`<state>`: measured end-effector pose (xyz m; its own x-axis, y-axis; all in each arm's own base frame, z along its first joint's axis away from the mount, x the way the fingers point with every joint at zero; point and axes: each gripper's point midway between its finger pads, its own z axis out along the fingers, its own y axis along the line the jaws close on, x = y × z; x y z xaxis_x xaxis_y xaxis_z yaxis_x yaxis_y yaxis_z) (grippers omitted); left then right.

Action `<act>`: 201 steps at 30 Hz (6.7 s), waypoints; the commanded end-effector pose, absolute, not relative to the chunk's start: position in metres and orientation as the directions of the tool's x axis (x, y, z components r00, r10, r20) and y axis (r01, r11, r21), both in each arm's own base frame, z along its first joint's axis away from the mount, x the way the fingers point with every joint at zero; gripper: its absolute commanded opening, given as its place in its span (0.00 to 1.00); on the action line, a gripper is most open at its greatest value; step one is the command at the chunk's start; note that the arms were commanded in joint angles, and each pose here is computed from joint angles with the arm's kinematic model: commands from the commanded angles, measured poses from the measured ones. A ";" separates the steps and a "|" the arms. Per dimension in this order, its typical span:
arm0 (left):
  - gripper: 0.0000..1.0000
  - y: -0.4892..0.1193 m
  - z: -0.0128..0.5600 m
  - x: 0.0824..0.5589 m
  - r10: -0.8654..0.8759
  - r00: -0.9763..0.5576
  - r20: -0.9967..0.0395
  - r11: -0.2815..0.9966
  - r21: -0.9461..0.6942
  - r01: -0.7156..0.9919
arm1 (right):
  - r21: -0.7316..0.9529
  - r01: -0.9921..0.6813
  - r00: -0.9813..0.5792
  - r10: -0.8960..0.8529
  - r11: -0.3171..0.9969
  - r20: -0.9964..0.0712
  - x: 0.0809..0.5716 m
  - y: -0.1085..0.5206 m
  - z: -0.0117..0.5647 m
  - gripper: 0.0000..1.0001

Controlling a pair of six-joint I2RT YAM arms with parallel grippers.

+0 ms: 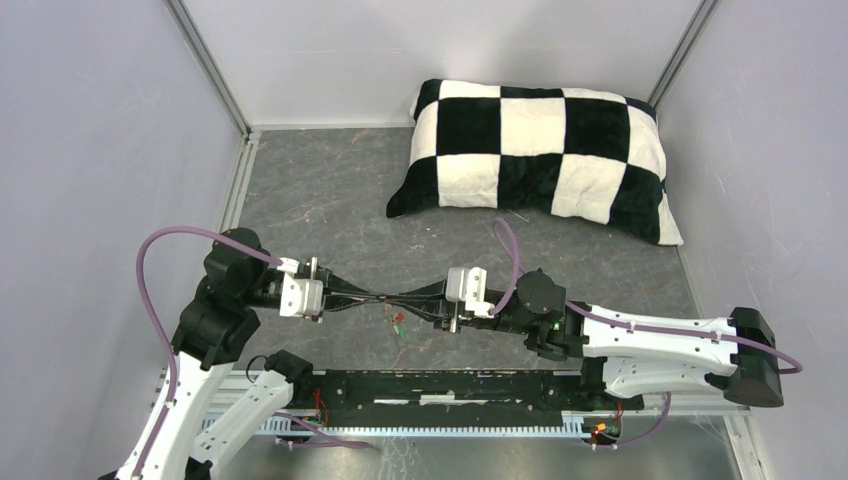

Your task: Put the keys on the keyring

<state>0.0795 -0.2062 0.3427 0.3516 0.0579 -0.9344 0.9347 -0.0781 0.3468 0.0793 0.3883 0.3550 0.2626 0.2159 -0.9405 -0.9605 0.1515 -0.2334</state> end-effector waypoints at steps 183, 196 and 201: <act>0.02 -0.194 0.369 0.088 0.041 0.934 -0.355 -0.050 0.933 0.357 | -0.268 -0.897 0.313 0.077 0.350 -0.947 0.103 0.340 0.374 0.49; 0.02 -0.186 0.337 0.109 0.241 0.762 -0.601 -0.118 0.761 0.638 | -0.406 -0.875 0.406 -0.059 0.264 -0.912 0.103 0.384 0.382 0.45; 0.02 -0.183 0.329 0.116 0.296 0.702 -0.648 -0.124 0.702 0.701 | -0.408 -0.882 0.403 -0.071 0.237 -0.912 0.100 0.396 0.380 0.44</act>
<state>0.1127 -0.1875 0.3282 0.7431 0.2471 -0.6219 0.6613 -0.1289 0.7389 0.1040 0.3886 0.3614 0.3807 -0.0963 -0.9197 -0.8853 0.2493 -0.3926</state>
